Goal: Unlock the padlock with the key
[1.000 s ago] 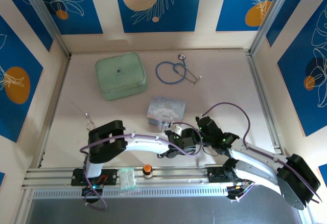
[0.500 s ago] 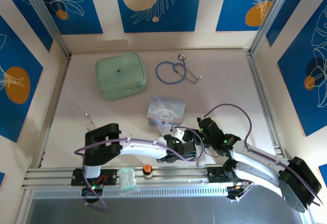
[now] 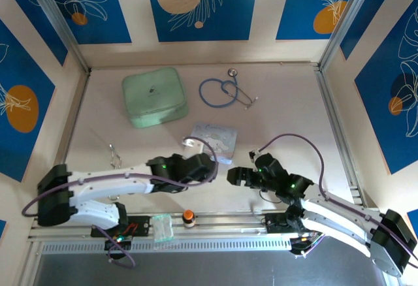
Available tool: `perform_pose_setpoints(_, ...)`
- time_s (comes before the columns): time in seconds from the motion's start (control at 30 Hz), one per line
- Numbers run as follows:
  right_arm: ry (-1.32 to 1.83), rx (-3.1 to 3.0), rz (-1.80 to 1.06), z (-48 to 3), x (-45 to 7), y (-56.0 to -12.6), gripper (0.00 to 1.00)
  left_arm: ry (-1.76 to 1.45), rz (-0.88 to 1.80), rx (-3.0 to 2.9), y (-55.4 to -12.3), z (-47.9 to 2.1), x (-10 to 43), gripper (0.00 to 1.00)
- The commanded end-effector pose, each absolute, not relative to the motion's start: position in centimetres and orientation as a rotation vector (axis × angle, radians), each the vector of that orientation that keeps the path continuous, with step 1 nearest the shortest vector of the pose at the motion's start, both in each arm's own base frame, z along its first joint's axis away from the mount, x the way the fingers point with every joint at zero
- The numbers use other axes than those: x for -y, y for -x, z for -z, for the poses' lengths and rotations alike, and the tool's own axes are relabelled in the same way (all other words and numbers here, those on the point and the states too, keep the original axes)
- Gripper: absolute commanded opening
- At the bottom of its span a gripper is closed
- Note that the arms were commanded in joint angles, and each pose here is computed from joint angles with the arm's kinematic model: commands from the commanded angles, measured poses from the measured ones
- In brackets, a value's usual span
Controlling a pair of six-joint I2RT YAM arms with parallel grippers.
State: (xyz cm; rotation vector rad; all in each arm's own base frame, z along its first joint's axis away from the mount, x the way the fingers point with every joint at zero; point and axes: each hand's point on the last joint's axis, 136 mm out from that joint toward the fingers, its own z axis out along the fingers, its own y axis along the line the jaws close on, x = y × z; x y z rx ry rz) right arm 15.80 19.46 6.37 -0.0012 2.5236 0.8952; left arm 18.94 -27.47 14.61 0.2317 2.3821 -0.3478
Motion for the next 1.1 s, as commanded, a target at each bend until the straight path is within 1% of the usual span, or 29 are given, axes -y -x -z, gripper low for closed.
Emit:
perform_pose_setpoints(0.0, 0.034, -2.515, -0.88, -8.0, -21.3, -16.4, 0.9, -0.187, 0.469, -2.393, -19.5, -13.8, 26.9, 0.99)
perform_pose_setpoints(0.13, 0.117, -2.564, -0.767, -7.9, -23.5, -17.1, 0.85, -0.131, 0.492, -2.398, -20.0, -13.3, 25.2, 0.99)
perform_pose_setpoints(0.33, 0.193, -2.647, -0.639, -6.3, -27.0, -18.5, 0.68, -0.09, 0.508, -2.398, -19.8, -12.5, 23.7, 0.99)
perform_pose_setpoints(0.5, 0.263, -2.677, -0.583, -5.2, -29.3, -19.0, 0.6, -0.066, 0.491, -2.396, -19.5, -12.0, 22.4, 0.99)
perform_pose_setpoints(0.6, 0.267, -2.715, -0.492, -4.0, -29.3, -19.0, 0.56, -0.058, 0.479, -2.4, -19.4, -11.7, 21.9, 0.99)
perform_pose_setpoints(0.87, 0.255, -2.743, -0.487, -2.5, -30.0, -19.0, 0.5, -0.047, 0.477, -2.397, -19.5, -11.2, 21.7, 0.99)
perform_pose_setpoints(1.03, 0.259, -2.776, -0.474, -1.2, -30.2, -18.5, 0.49, -0.049, 0.473, -2.398, -19.5, -11.0, 21.8, 0.99)
perform_pose_setpoints(1.07, 0.261, -2.782, -0.479, -1.0, -30.4, -18.4, 0.47, -0.048, 0.471, -2.397, -19.6, -11.0, 21.8, 0.99)
